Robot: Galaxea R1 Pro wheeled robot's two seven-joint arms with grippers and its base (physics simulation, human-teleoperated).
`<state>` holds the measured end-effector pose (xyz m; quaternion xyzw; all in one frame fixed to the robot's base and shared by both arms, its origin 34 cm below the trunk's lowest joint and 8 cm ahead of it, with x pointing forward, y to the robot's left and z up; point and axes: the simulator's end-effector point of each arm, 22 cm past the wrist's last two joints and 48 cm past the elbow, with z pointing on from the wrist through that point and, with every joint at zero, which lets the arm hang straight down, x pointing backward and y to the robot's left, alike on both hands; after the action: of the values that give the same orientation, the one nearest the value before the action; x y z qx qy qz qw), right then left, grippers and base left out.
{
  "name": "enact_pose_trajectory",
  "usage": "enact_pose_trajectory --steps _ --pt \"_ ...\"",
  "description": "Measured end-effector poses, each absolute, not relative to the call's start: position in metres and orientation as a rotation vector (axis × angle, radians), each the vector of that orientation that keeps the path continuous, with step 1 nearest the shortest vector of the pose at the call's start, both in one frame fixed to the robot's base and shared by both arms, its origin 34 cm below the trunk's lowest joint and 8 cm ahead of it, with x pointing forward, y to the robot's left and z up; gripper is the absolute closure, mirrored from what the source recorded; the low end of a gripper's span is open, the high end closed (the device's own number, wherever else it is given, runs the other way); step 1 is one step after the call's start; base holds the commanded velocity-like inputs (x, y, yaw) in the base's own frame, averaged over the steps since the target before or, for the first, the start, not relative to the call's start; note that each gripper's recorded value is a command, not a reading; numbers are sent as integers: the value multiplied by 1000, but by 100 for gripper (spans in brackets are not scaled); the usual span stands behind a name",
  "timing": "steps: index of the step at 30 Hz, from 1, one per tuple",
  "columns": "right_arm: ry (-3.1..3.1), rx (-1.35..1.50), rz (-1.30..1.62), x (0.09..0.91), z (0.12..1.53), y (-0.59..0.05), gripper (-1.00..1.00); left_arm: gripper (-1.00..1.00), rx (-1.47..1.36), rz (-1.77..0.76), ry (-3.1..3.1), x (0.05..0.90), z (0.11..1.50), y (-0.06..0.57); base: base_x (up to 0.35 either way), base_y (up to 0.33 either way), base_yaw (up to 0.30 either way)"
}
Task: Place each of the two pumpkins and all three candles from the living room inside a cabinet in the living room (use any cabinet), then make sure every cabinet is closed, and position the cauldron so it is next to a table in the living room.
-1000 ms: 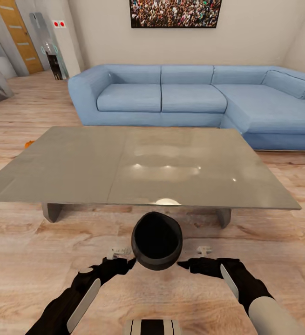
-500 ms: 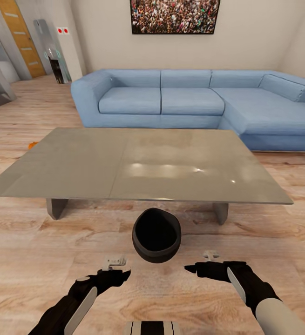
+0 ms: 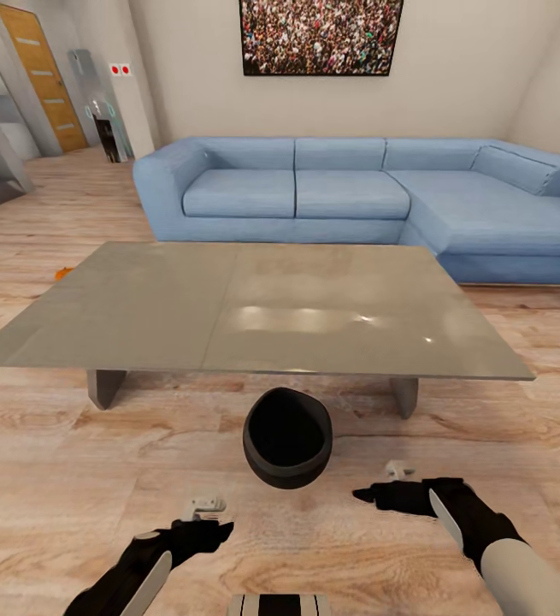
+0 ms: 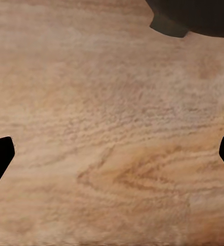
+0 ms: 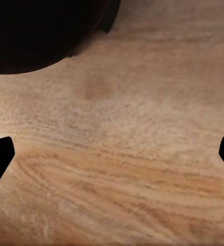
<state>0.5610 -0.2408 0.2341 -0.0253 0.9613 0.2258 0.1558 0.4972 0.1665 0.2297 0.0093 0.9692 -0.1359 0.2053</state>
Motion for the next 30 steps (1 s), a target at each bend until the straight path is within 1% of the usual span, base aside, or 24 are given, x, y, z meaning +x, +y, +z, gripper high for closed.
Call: enact_pose_trajectory --steps 3,11,18,24,27,30 --pt "2770 -81 660 561 235 -240 -100 -100 30 -382 2710 490 229 166 -107 0 0" --pt "2798 -124 641 555 232 -246 -100 -100 33 -392 2675 500 241 163 -268 0 0" --pt "2780 -128 642 559 242 -244 -100 -100 36 -391 2650 506 251 163 -27 0 4" --pt "2756 -133 635 566 254 -243 -100 -100 28 -354 2655 506 253 179 -2 0 202" --pt "2764 -130 624 561 254 -245 -100 -100 -8 -292 2734 481 229 205 0 0 278" --pt "2829 -125 506 537 233 -263 -100 -100 -131 -211 2850 439 196 243 0 0 285"
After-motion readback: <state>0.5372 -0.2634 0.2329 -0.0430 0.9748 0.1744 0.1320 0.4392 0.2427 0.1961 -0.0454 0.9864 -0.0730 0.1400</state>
